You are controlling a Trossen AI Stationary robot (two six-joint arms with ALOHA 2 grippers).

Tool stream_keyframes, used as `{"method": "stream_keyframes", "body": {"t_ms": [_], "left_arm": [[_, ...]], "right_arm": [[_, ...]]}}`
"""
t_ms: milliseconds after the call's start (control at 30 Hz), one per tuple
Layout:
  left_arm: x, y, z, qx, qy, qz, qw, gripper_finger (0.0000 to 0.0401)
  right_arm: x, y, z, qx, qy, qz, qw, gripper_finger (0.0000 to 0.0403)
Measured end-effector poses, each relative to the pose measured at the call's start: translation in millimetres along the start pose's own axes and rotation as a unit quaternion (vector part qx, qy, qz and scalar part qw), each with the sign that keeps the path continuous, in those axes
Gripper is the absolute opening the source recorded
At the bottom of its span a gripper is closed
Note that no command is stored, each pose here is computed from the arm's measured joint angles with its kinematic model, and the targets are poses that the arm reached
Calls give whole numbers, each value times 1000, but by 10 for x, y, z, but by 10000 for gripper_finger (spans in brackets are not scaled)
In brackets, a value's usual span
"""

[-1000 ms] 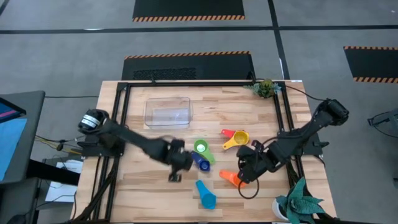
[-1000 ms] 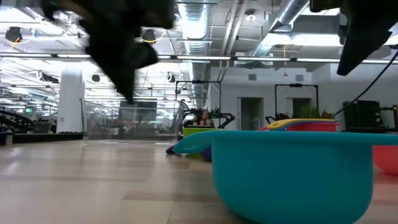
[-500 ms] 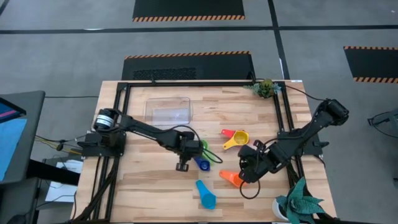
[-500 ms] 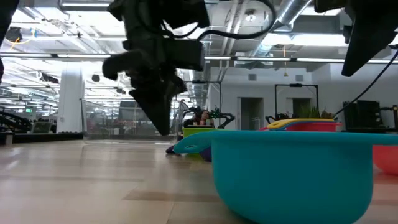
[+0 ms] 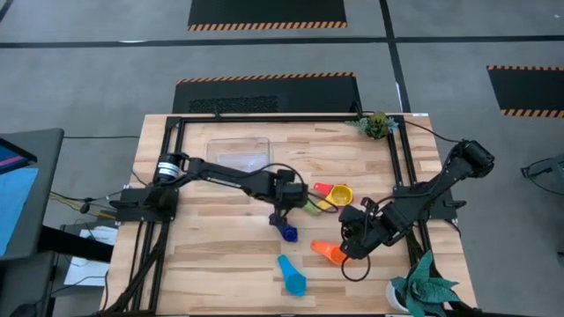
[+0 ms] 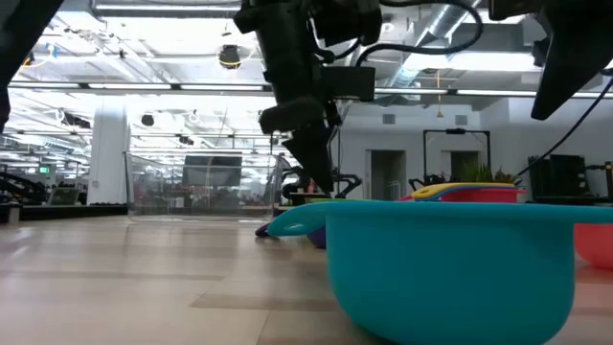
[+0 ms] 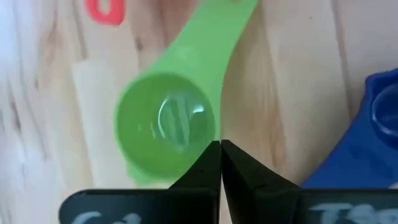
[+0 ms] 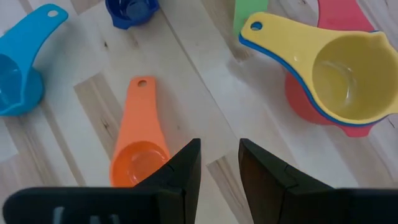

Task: Nest measuring cups in basket
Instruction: Stack the green measuring cup on top of the yellow measuring cup

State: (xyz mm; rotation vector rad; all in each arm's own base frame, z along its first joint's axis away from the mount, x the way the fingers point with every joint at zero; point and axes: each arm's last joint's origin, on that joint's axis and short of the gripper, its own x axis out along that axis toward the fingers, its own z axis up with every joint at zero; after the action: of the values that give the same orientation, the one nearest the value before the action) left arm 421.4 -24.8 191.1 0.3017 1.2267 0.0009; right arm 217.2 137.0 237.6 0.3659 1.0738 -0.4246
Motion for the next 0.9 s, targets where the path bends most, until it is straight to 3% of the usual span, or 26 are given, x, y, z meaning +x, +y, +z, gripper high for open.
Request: {"method": "stream_keyframes", "body": {"t_ms": [133, 300, 567, 900], "left_arm": [[-184, -8, -73, -15, 41, -42, 998, 0], [-337, -188, -272, -46, 149, -88, 984, 0], [-574, -427, -499, -64, 278, -49, 957, 0], [-809, -562, -627, -36, 307, 14, 951, 0]], "right_arm": [[0, -16, -8, -14, 4, -8, 1000, 131], [-3, -59, -28, -23, 15, -29, 999, 131], [15, -83, 18, -16, 6, -36, 999, 131], [32, -88, 71, -39, -4, -33, 999, 131]]}}
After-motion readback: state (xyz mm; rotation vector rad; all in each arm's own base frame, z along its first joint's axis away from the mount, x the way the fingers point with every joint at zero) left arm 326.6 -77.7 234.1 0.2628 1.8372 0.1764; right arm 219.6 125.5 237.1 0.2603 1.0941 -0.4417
